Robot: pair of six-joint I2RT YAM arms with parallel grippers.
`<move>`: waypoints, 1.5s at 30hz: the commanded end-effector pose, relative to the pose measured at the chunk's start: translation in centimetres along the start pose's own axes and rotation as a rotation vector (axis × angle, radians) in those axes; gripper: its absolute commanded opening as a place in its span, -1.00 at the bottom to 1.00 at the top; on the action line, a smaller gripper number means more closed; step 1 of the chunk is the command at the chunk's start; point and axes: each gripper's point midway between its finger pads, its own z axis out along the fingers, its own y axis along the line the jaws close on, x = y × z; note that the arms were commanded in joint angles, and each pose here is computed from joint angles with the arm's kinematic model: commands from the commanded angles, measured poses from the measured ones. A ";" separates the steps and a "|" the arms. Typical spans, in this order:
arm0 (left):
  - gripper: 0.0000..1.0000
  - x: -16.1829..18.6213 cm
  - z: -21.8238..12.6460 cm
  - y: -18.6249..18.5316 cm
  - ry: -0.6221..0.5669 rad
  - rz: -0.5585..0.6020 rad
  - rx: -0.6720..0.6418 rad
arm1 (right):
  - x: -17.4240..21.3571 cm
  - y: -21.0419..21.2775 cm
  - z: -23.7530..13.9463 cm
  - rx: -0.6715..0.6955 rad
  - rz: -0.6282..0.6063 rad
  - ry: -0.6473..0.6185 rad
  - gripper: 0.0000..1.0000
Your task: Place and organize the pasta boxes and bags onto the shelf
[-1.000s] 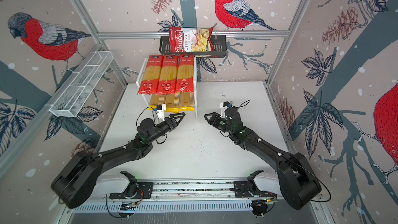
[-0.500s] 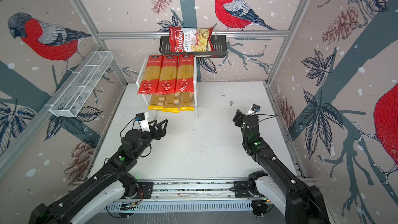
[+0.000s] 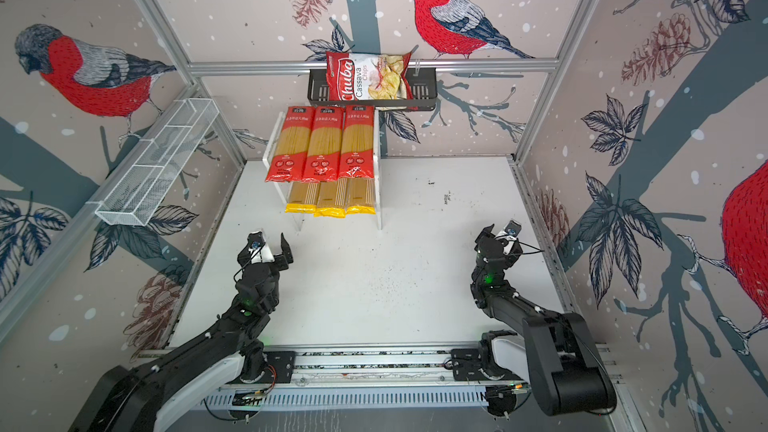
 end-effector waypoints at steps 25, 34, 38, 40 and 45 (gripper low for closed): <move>0.98 1.5 8.0 0.6 -0.016 -0.066 0.006 | -0.2 3.0 2.7 -0.176 -0.038 -0.074 0.99; 0.98 1.4 8.1 0.7 -0.015 -0.061 0.004 | 0.0 3.0 2.9 -0.185 -0.036 -0.053 0.99; 0.98 1.4 8.1 0.7 -0.015 -0.061 0.004 | -0.1 3.1 2.8 -0.185 -0.035 -0.057 0.99; 0.98 1.4 8.1 0.6 -0.015 -0.061 0.004 | 0.0 3.0 2.9 -0.185 -0.036 -0.054 0.99; 0.98 1.4 8.1 0.6 -0.017 -0.060 0.006 | 0.0 3.0 2.9 -0.184 -0.035 -0.055 0.99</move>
